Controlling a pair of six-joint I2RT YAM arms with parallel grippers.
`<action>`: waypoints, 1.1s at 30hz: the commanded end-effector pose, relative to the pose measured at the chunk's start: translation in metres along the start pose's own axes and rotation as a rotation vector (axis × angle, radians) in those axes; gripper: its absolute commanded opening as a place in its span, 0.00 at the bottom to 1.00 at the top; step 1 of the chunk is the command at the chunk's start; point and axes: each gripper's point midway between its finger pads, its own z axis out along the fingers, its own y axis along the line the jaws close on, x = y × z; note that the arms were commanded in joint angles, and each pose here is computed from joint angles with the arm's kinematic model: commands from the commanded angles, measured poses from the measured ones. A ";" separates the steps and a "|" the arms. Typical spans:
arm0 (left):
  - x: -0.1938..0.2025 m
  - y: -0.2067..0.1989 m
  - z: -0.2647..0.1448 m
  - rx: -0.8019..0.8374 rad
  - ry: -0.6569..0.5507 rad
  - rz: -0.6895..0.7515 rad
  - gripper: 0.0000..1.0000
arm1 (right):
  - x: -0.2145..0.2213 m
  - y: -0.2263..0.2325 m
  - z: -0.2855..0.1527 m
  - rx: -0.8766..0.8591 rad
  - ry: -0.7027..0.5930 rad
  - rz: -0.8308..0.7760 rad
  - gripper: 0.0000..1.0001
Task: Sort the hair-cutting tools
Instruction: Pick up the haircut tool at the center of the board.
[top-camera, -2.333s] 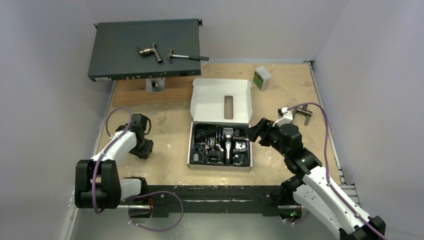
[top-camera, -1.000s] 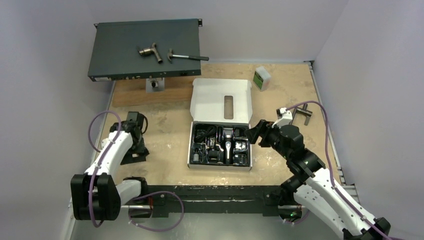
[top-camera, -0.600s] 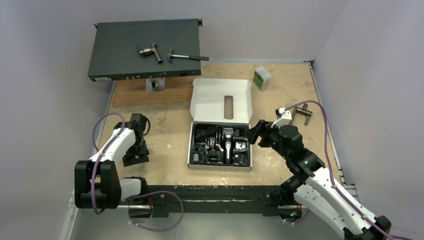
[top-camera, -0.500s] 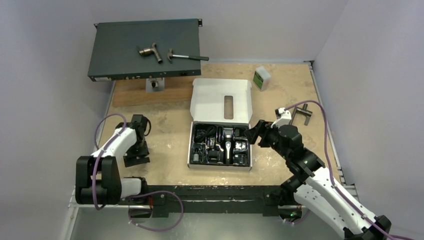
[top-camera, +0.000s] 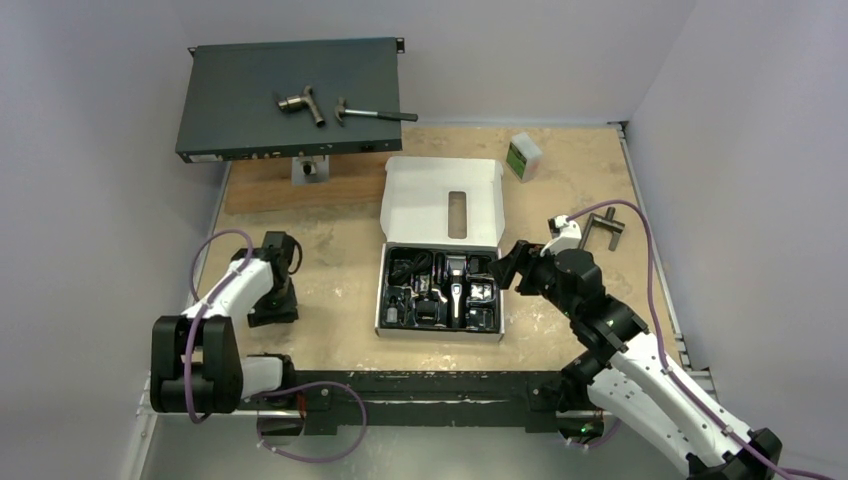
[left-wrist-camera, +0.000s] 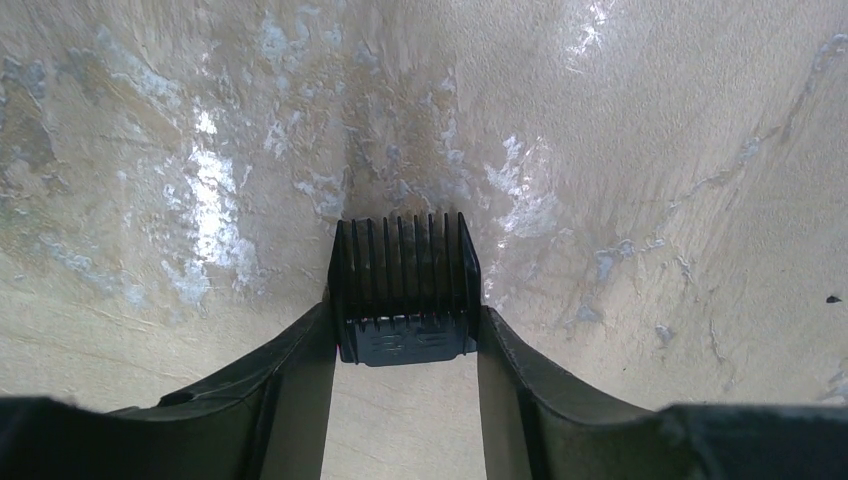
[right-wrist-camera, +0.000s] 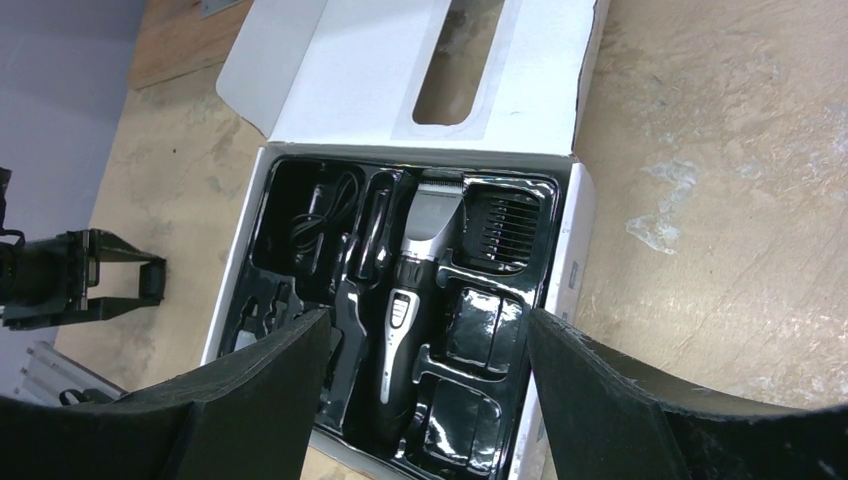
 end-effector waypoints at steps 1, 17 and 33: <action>0.007 -0.010 0.007 0.064 0.031 -0.024 0.10 | -0.023 0.013 -0.005 -0.025 -0.064 -0.012 0.72; -0.015 -0.024 -0.091 0.453 0.082 0.431 0.00 | -0.029 0.012 -0.008 -0.021 -0.093 -0.009 0.72; 0.047 0.022 -0.183 0.854 0.246 1.265 0.00 | -0.032 0.012 -0.009 -0.025 -0.112 -0.005 0.73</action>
